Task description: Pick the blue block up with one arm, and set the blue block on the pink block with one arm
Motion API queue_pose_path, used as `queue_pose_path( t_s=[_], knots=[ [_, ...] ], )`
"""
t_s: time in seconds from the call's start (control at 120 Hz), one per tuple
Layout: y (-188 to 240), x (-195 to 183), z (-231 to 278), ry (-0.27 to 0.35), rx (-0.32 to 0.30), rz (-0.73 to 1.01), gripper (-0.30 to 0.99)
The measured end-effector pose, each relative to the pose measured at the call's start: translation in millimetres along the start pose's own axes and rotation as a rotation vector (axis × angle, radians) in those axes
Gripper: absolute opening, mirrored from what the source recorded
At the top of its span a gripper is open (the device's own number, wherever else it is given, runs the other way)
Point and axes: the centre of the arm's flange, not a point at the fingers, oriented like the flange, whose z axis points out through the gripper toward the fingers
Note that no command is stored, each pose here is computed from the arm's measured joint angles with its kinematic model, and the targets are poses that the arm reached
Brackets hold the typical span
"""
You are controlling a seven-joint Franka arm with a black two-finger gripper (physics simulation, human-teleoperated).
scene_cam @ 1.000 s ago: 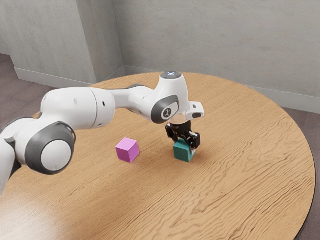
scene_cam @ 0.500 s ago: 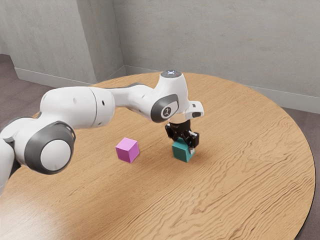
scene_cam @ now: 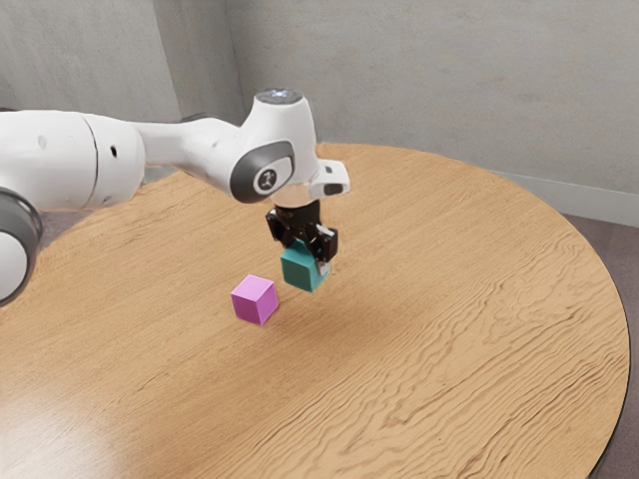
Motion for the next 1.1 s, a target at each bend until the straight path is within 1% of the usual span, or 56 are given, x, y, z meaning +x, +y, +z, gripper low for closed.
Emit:
queue_pose_path(
  t_s=[0.083, 0.2, 0.375, 0.575, 0.75, 1.1],
  knots=[
    [-24, -22, -8, -0.003, 0.021, -0.027, 0.33],
    [-53, -41, -18, 0.007, 0.048, -0.048, 0.34],
    [-83, -56, -16, 0.022, 0.039, -0.027, 0.34],
    [-102, -60, 5, 0.008, 0.032, -0.023, 0.34],
    [-106, -58, 8, 0.017, 0.024, -0.017, 0.34],
    [-123, -60, 13, 0.012, 0.021, -0.033, 0.35]
  ],
)
